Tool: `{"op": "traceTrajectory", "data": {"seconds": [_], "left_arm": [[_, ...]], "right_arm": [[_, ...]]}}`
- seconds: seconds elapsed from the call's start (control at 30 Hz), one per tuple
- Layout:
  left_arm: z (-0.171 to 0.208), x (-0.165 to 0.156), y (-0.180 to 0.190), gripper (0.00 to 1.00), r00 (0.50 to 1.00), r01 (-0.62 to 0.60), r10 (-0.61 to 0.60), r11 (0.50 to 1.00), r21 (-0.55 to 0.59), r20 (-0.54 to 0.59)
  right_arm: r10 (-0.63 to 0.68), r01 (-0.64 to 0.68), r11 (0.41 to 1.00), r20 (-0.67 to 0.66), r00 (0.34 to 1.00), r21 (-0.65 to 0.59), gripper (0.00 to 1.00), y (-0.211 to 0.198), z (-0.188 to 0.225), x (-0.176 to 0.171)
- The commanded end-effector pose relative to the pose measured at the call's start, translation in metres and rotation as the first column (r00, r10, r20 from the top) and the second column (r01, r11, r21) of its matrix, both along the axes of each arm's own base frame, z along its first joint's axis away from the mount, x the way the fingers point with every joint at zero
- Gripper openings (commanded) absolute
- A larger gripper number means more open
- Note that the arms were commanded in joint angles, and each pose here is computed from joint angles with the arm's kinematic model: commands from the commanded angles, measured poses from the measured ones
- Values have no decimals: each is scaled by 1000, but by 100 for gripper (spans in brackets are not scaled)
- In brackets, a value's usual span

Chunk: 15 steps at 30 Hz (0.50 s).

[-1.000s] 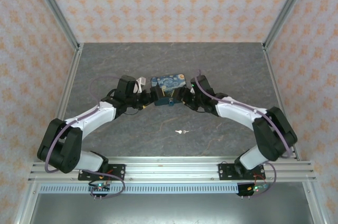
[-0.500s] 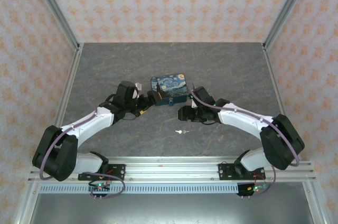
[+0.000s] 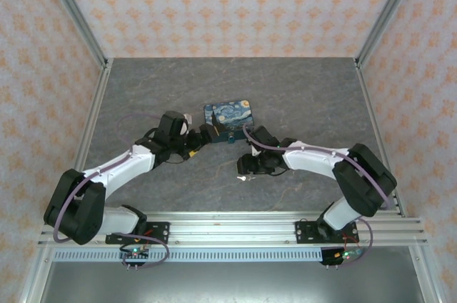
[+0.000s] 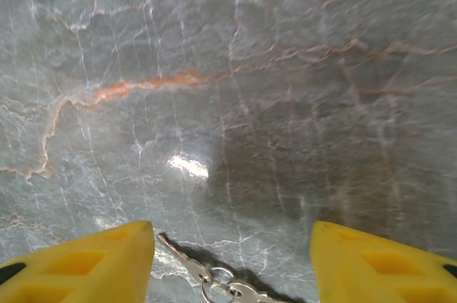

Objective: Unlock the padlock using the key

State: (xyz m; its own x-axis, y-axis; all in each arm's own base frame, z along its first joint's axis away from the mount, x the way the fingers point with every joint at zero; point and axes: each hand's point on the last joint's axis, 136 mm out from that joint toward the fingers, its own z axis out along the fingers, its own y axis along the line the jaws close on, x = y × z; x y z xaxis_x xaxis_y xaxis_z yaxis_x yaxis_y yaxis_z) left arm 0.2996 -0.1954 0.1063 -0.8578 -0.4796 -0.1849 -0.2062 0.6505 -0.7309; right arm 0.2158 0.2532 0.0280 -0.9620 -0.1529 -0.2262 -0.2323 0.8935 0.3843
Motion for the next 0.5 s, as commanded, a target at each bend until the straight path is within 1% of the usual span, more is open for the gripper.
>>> {"op": "traceTrajectory", "data": {"seconds": [0.0, 0.17, 0.47], "left_arm": [[-11, -4, 3, 100, 1000, -7, 8, 1000, 28, -23], [-13, -4, 2, 100, 1000, -3, 4, 1000, 27, -24], [-16, -2, 1, 100, 1000, -3, 4, 1000, 25, -28]], "right_arm": [[63, -63, 998, -9, 998, -1, 57, 10, -1, -10], [104, -105, 994, -18, 994, -37, 57, 5, -4, -22], [158, -156, 976, 1, 987, -151, 56, -10, -6, -34]]}}
